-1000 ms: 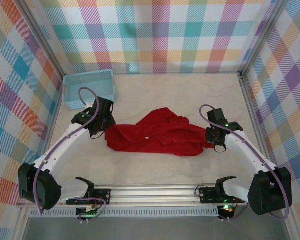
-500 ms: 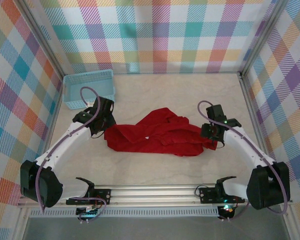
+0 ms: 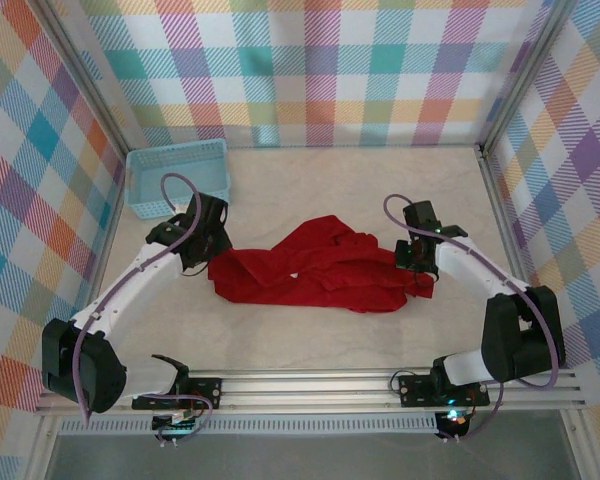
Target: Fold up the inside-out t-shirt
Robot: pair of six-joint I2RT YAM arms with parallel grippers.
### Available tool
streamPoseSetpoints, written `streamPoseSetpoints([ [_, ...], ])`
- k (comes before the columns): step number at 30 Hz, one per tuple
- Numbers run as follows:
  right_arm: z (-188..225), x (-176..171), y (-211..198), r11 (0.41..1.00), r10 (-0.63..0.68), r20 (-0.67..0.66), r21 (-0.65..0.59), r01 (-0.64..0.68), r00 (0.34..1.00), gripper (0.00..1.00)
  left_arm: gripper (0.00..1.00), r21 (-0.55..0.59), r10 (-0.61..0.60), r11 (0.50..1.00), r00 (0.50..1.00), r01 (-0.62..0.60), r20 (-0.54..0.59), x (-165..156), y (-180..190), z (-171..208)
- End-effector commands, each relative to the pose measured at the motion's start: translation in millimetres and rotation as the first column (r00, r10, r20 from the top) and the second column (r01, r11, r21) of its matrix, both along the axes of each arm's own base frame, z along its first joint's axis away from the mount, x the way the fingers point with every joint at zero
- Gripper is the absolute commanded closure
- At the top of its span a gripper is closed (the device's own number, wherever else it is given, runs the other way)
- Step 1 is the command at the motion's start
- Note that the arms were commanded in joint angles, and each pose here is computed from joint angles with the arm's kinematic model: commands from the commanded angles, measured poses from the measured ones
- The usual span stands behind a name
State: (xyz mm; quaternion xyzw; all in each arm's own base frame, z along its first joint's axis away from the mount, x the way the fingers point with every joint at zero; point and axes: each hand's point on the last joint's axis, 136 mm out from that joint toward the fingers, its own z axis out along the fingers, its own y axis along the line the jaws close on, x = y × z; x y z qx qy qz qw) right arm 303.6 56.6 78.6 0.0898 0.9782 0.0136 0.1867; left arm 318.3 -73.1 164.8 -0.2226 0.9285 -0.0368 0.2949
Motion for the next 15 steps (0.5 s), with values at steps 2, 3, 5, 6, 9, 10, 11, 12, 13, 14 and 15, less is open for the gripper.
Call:
streamPoseSetpoints([
  [2,41.0,0.8,-5.2,1.000,-0.007,0.080,-0.015,0.008,0.997,0.99,1.00,-0.016,-0.010,1.000,0.999,0.011,0.032,6.2,-0.2,21.9],
  [3,50.5,-0.8,-7.5,1.000,-0.011,0.097,-0.021,0.013,0.995,1.00,1.00,-0.019,-0.013,1.000,0.999,0.013,0.047,6.3,-0.4,29.8],
  [5,77.5,-4.1,-11.8,0.999,-0.019,0.150,-0.024,0.023,0.989,1.00,1.00,-0.027,-0.010,1.000,0.996,0.012,0.086,6.9,1.0,49.9],
  [6,93.3,-6.8,-14.5,0.999,-0.028,0.181,-0.023,0.032,0.983,1.00,1.00,-0.043,-0.009,0.999,0.993,0.014,0.114,7.3,1.5,63.8],
  [9,151.3,-16.0,-22.4,0.998,-0.051,0.308,-0.009,0.057,0.950,1.00,1.00,-0.102,0.013,0.995,0.977,0.009,0.215,3.8,7.6,110.8],
  [10,172.6,-21.0,-25.9,0.998,-0.060,0.354,-0.004,0.066,0.933,1.00,1.00,-0.119,0.027,0.993,0.966,0.004,0.257,0.5,11.6,129.3],
  [11,198.1,-26.8,-30.5,0.997,-0.072,0.410,0.002,0.078,0.909,1.00,1.00,-0.130,0.037,0.992,0.956,0.001,0.290,-3.3,15.4,145.3],
  [12,217.0,-32.8,-34.1,0.996,-0.077,0.449,0.005,0.084,0.890,1.00,1.00,-0.145,0.052,0.989,0.940,-0.003,0.338,-9.0,20.0,167.3],
  [13,243.2,-40.3,-38.0,0.996,-0.081,0.505,0.012,0.087,0.859,1.00,1.00,-0.155,0.064,0.988,0.922,-0.005,0.383,-15.8,24.6,188.3],
  [14,265.8,-47.7,-40.7,0.996,-0.083,0.553,0.021,0.085,0.829,1.00,1.00,-0.168,0.072,0.986,0.899,0.002,0.432,-23.6,27.6,210.1],
  [15,287.2,-55.1,-42.3,0.996,-0.082,0.597,0.031,0.079,0.798,1.00,1.00,-0.177,0.075,0.984,0.879,0.011,0.471,-30.6,29.7,227.1],
])
